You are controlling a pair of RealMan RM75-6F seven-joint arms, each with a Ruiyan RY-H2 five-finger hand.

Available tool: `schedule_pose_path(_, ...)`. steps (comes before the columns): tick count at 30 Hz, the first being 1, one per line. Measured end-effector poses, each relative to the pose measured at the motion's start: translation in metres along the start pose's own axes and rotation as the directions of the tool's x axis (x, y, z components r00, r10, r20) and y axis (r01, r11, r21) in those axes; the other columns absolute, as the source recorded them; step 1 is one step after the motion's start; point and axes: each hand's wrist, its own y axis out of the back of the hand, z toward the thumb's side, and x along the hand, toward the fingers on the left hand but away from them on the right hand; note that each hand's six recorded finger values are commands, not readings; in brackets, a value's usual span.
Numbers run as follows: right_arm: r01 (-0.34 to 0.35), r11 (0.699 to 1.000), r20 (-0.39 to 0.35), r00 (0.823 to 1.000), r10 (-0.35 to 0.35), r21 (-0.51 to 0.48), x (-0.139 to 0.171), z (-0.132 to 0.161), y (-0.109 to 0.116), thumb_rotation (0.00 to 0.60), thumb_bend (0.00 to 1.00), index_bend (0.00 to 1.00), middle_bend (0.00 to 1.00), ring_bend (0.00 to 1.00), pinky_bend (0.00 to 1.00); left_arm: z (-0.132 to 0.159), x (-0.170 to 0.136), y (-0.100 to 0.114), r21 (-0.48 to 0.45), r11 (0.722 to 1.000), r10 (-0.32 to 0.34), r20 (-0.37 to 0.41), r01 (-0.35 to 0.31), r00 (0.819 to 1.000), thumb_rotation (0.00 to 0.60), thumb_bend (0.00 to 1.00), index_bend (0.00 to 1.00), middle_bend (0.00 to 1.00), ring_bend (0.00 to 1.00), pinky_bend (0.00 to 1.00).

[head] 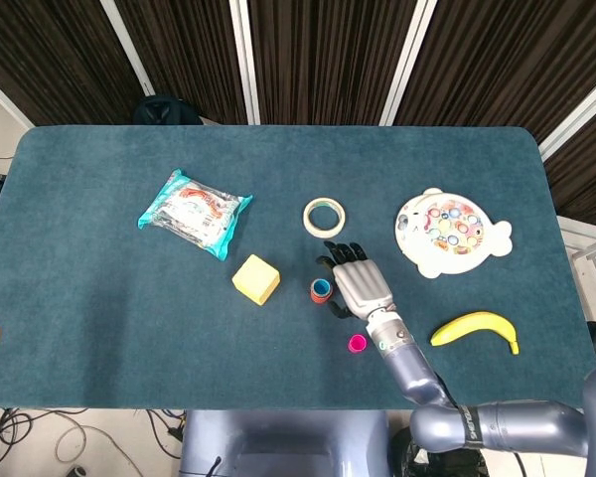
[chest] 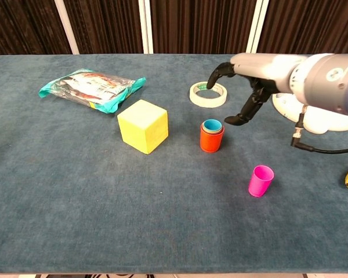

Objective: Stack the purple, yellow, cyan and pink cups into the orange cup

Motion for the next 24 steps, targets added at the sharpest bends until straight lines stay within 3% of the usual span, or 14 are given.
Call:
schedule_pose_path(8,-0.003,1.0,-0.007,1.0,0.003,0.012,0.043,-0.018,-0.003,0.6,0.4,0.23,0.0,0.06,0.07,0.001,-0.001,-0.001,0.001,1.0,-0.002,0.002,0.002,1.0,0.6,0.27,0.03,0.03,0.0,0.0)
schedule_pose_path(18,-0.065,0.997,-0.04,0.997,0.066,0.033,0.096,-0.033,-0.039,0.6,0.4,0.25,0.0,0.06,0.07,0.002,-0.001,0.0,0.003,1.0,0.0,0.004,0.0,1.0,0.6,0.27,0.03,0.03,0.0,0.0)
schedule_pose_path(24,-0.063,0.997,-0.041,0.997,0.064,0.035,0.102,-0.036,-0.057,0.6,0.4,0.25,0.0,0.06,0.07,0.001,-0.001,0.0,0.002,1.0,-0.001,0.004,0.001,1.0,0.6,0.27,0.03,0.03,0.0,0.0)
